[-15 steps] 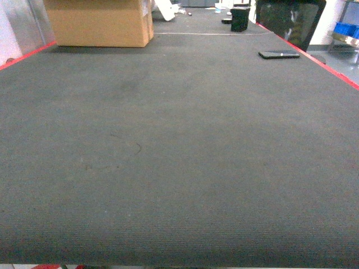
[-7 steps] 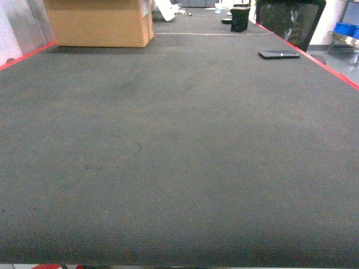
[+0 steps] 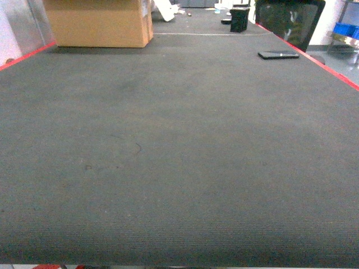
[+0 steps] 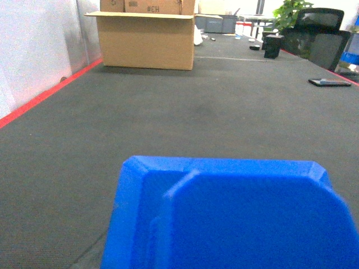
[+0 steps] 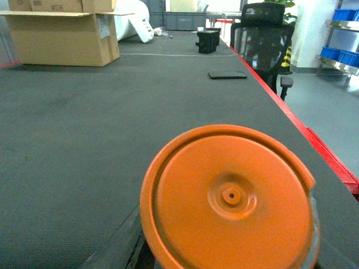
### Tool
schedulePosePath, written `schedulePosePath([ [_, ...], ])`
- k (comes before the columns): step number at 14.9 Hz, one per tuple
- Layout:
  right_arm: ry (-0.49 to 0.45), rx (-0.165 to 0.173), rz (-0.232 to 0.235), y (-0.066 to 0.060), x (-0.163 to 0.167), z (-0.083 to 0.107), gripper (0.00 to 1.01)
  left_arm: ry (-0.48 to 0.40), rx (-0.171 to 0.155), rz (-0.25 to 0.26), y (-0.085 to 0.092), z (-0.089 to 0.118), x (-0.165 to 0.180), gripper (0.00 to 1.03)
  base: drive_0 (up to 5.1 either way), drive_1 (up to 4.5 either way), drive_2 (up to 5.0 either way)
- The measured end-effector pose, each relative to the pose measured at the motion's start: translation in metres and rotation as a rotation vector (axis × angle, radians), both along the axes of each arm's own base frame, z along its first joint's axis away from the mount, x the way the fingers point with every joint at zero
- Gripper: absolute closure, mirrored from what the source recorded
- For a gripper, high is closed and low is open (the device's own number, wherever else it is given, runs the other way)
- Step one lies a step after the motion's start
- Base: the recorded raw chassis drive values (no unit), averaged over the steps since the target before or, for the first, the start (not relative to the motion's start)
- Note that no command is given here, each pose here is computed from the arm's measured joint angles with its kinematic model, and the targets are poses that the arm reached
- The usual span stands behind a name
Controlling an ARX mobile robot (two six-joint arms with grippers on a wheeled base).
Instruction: Sort blue parts and orange caps into right shelf containers
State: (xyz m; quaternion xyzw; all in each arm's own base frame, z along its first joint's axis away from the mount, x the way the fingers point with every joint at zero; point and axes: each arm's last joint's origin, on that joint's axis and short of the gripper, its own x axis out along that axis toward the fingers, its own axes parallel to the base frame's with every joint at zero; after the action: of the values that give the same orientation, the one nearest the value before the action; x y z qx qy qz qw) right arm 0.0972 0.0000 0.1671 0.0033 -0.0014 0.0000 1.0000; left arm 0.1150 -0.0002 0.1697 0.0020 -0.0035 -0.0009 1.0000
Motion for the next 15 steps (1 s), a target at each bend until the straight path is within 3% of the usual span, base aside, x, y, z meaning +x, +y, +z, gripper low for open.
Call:
schedulePosePath([
  [6,0.001,0.000,0.000,0.000,0.000,0.000,0.57,0.005,0.000,0.000,0.000,-0.001,-0.007,0.61,0.0,0.00,0.0],
  [7,0.001,0.000,0.000,0.000,0.000,0.000,0.57,0.051,0.000,-0.002,0.000,-0.006,-0.013,0.61,0.0,0.00,0.0],
  [8,0.002,0.000,0.000,0.000,0.000,0.000,0.57,0.001,0.000,0.000,0.000,-0.003,-0.018,0.61,0.0,0.00,0.0],
  [15,0.001,0.000,0.000,0.000,0.000,0.000,0.58,0.010,0.000,0.000,0.000,-0.004,-0.018,0.61,0.0,0.00,0.0],
])
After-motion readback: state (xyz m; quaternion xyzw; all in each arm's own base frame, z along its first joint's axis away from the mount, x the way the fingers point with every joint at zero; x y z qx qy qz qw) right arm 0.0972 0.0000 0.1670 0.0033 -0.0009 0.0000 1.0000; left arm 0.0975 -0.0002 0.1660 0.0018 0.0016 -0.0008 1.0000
